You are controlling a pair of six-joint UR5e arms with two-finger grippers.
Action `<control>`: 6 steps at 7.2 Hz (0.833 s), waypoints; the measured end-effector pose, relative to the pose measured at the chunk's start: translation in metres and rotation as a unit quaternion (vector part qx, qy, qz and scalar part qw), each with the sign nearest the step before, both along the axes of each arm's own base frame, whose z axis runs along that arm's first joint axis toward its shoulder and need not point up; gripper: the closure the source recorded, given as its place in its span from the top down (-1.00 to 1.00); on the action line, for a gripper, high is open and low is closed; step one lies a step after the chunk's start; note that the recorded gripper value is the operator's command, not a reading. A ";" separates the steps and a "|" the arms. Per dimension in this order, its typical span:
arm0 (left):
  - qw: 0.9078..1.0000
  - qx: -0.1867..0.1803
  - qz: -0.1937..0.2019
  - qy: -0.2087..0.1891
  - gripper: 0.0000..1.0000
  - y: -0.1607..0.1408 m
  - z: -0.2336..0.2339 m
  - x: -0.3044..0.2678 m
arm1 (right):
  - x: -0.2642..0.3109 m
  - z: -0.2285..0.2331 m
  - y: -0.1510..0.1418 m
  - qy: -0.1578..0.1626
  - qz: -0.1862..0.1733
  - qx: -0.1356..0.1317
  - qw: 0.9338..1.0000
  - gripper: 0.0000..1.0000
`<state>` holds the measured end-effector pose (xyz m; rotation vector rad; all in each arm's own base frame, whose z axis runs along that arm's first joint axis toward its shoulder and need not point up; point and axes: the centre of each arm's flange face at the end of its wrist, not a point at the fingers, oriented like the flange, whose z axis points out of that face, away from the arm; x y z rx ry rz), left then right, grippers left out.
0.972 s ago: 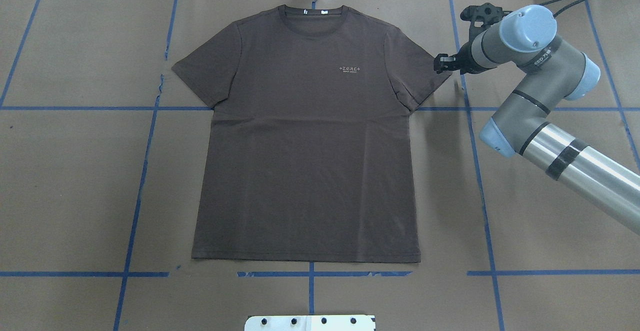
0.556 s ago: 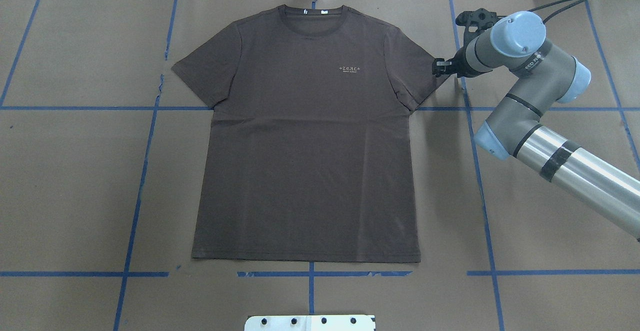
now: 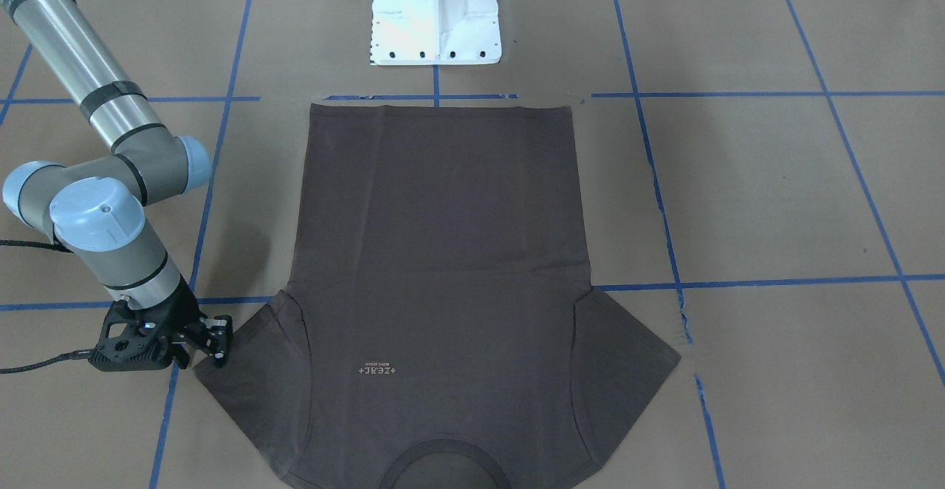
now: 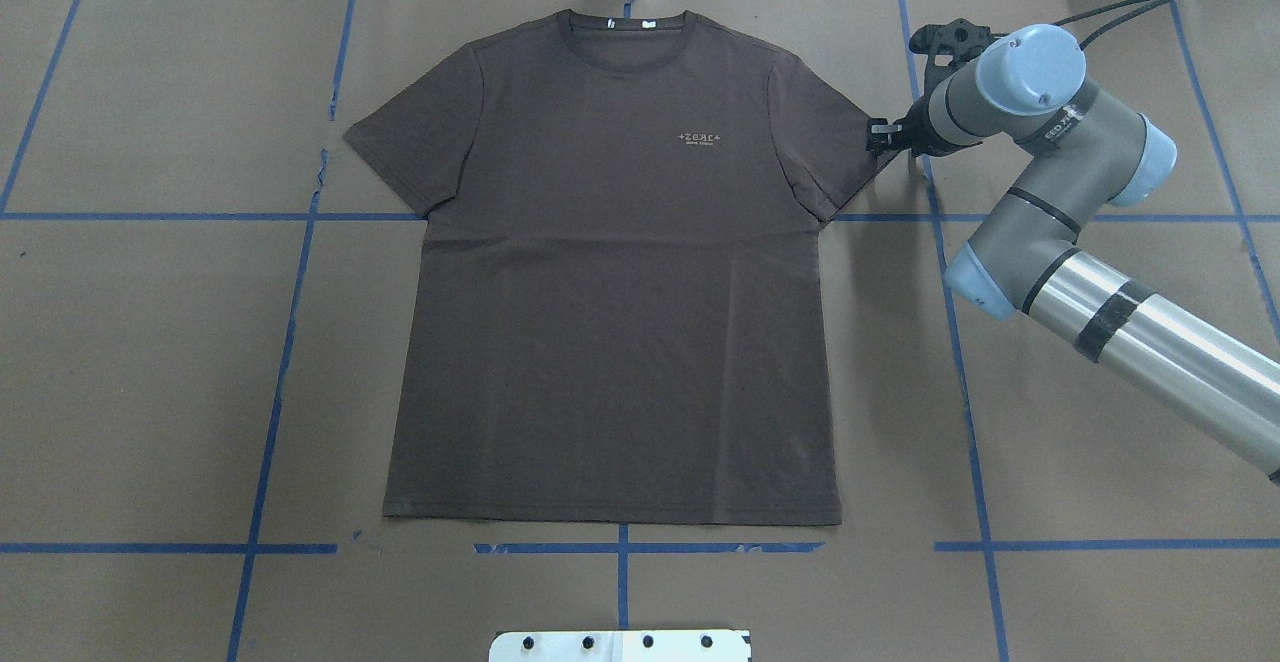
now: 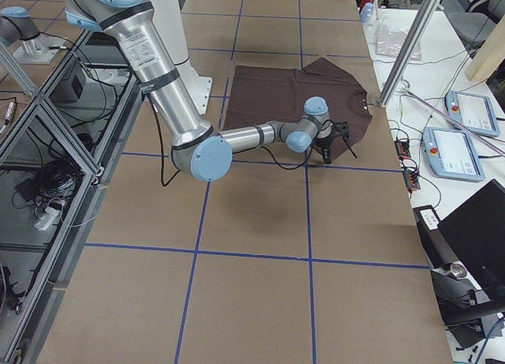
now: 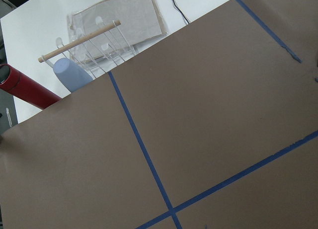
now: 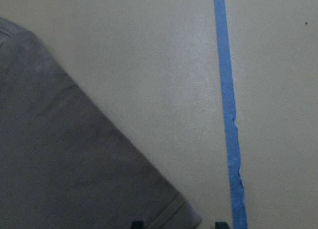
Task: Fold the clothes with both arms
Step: 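Move the right gripper to the sleeve nearest it and grasp it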
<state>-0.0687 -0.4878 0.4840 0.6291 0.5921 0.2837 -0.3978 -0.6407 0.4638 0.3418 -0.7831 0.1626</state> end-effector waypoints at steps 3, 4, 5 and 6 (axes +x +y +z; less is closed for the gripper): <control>1.000 0.000 0.000 -0.001 1.00 0.001 0.001 -0.001 | -0.002 -0.002 -0.002 0.000 0.001 0.001 1.000 -1.00; 1.000 0.000 0.000 -0.001 1.00 0.002 0.001 -0.001 | -0.002 -0.007 -0.004 -0.001 0.002 0.003 1.000 -1.00; 1.000 0.001 0.001 -0.001 1.00 0.002 0.002 0.000 | -0.004 -0.018 -0.007 -0.004 0.004 0.008 1.000 -1.00; 1.000 0.000 0.001 -0.002 1.00 0.002 0.003 0.000 | -0.007 -0.033 -0.011 -0.009 0.010 0.010 1.000 -1.00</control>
